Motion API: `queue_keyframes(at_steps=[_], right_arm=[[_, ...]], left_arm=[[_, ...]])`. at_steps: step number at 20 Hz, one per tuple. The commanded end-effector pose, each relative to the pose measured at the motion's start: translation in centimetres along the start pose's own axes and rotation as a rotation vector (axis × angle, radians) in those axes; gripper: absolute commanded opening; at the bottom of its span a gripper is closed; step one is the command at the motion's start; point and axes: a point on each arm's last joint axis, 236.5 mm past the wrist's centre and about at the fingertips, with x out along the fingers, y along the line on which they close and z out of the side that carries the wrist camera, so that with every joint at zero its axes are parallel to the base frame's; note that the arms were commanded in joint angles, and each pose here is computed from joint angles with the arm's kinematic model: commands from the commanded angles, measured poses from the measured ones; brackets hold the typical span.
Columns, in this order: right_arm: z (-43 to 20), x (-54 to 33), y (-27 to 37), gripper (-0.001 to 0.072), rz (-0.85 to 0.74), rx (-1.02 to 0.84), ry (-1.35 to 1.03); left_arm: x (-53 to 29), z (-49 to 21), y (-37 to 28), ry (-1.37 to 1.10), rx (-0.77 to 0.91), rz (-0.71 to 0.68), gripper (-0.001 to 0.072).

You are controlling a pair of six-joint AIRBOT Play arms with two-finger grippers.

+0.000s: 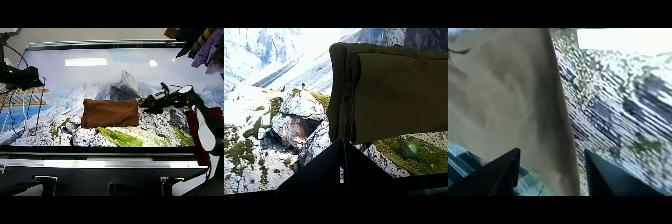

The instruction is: Fold the clothes and pants, and hang the long-sleeved shirts on hangers.

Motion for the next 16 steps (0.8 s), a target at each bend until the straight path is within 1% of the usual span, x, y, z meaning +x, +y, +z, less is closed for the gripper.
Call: queue_keyframes(at_steps=[1, 4, 6, 7, 8, 9, 10, 13, 16], right_arm=[[-0.7, 3.4, 0.2, 0.0466, 0.029, -0.011, 0.032], [-0.8, 5.1, 0.5, 0.0464, 0.018, -0.022, 0.034], [-0.8, 5.4, 0.6, 0.0396, 0.013, -0.022, 0.034], [-0.8, 5.4, 0.8, 0.0301, 0.022, -0.018, 0.033], [-0.8, 5.3, 1.1, 0.0172, 0.033, -0.016, 0.033], [-0.7, 5.0, 1.6, 0.0067, 0.045, -0.026, 0.024], [-0.4, 4.6, 2.5, 0.0032, 0.063, -0.046, 0.007], [1.0, 2.5, 5.0, 0.0031, 0.078, -0.058, -0.051], [3.6, 0.2, 6.3, 0.0031, 0.019, -0.034, -0.114]], left_arm=[[0.0, 0.1, 0.0, -0.004, 0.001, 0.000, 0.0014], [0.0, 0.1, 0.0, -0.004, 0.003, 0.000, 0.0014], [0.0, 0.2, 0.0, -0.007, 0.016, -0.001, 0.0014], [0.0, 0.2, 0.0, -0.008, 0.017, -0.001, 0.0014], [0.0, 0.2, 0.0, -0.008, 0.022, 0.000, 0.0014], [0.0, 0.2, 0.0, -0.008, 0.023, -0.001, 0.0014], [0.0, 0.2, 0.0, -0.009, 0.023, -0.001, 0.0014], [0.0, 0.2, 0.0, -0.008, 0.023, -0.001, 0.0014], [0.0, 0.2, 0.0, -0.008, 0.023, -0.001, 0.0014]])
